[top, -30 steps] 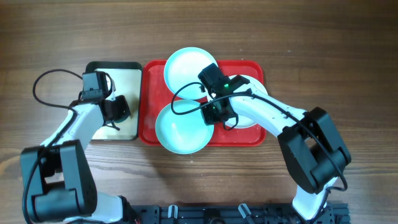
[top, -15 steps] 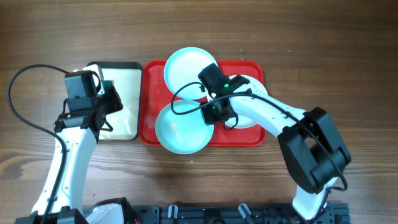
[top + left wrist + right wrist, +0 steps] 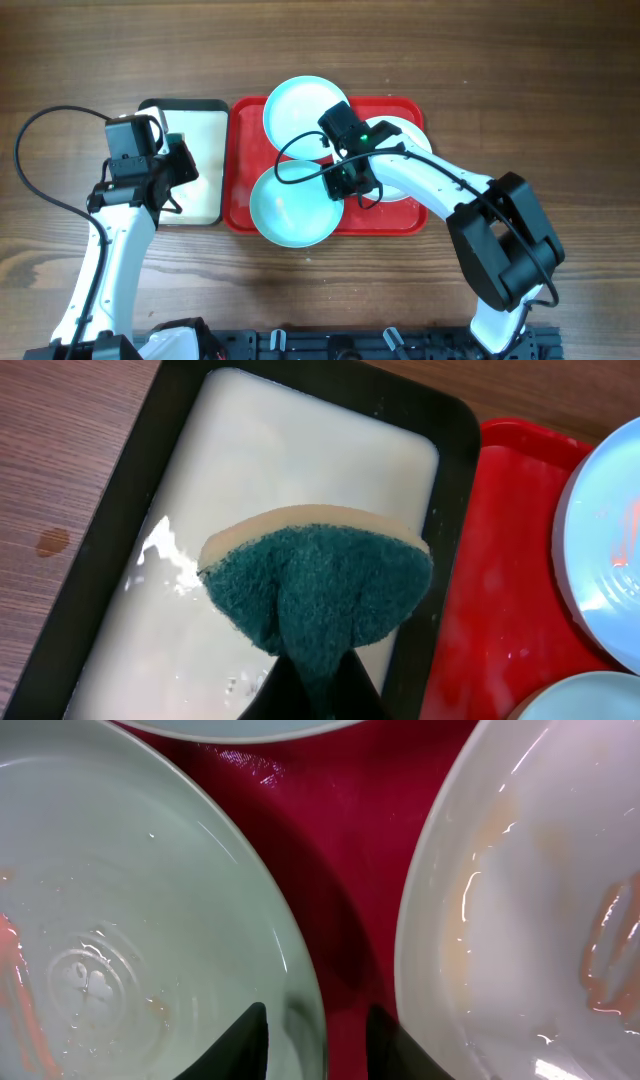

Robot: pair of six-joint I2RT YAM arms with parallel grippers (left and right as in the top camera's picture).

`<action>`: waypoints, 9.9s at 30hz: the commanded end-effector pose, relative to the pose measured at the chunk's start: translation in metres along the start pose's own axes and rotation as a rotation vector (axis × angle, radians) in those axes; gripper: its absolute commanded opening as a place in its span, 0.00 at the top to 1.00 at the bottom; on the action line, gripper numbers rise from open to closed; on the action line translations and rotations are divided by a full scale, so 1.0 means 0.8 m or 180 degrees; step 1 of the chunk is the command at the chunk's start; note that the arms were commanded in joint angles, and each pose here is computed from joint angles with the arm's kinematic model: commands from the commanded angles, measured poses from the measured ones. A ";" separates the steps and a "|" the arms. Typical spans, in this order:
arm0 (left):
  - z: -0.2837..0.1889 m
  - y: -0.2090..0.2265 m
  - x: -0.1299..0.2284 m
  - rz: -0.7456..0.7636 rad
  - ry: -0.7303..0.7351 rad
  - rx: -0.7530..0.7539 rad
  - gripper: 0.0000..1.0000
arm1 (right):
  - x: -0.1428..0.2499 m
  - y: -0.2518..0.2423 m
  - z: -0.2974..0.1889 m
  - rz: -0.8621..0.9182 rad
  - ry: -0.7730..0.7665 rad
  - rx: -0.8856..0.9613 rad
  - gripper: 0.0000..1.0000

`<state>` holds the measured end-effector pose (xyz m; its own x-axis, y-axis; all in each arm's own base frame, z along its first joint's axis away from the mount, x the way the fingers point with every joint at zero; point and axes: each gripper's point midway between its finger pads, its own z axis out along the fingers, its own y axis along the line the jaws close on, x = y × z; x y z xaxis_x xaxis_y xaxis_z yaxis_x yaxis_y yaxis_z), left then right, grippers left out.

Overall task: Clean dirty plates on tray and stack at the side
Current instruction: 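Grip the rim of the top light-blue plate with the right gripper, then carry the sponge with the left gripper over the held blue plate, then scrub the blue plate surface with the sponge in the left gripper, then withdraw the left gripper with the sponge toward the black tray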

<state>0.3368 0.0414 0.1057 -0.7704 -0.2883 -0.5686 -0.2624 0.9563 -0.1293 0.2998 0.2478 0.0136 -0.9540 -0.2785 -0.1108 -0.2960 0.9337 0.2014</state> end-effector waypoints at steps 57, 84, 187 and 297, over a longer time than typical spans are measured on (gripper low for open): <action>-0.003 -0.018 -0.010 0.0005 -0.0088 0.0272 0.96 | -0.176 -0.092 -0.008 0.0078 -0.0959 0.0442 0.72; -0.023 -0.031 -0.095 0.0047 -0.0731 0.0336 0.96 | -0.168 -0.065 0.004 0.0091 -0.0891 -0.0001 0.73; 0.116 -0.232 0.016 0.0414 0.0817 0.0470 0.96 | -0.169 -0.048 0.018 0.0019 -0.0994 -0.0273 0.96; 0.007 -0.256 -0.073 -0.0261 0.0585 0.1547 0.96 | -0.167 -0.031 0.016 -0.0018 -0.0959 -0.0530 0.96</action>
<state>0.4359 -0.1780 0.1075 -0.9202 -0.2447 -0.3056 -0.0240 0.8145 -0.5797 0.4388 0.2585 0.0150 -0.8991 -0.1733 -0.4019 -0.3199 0.8870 0.3329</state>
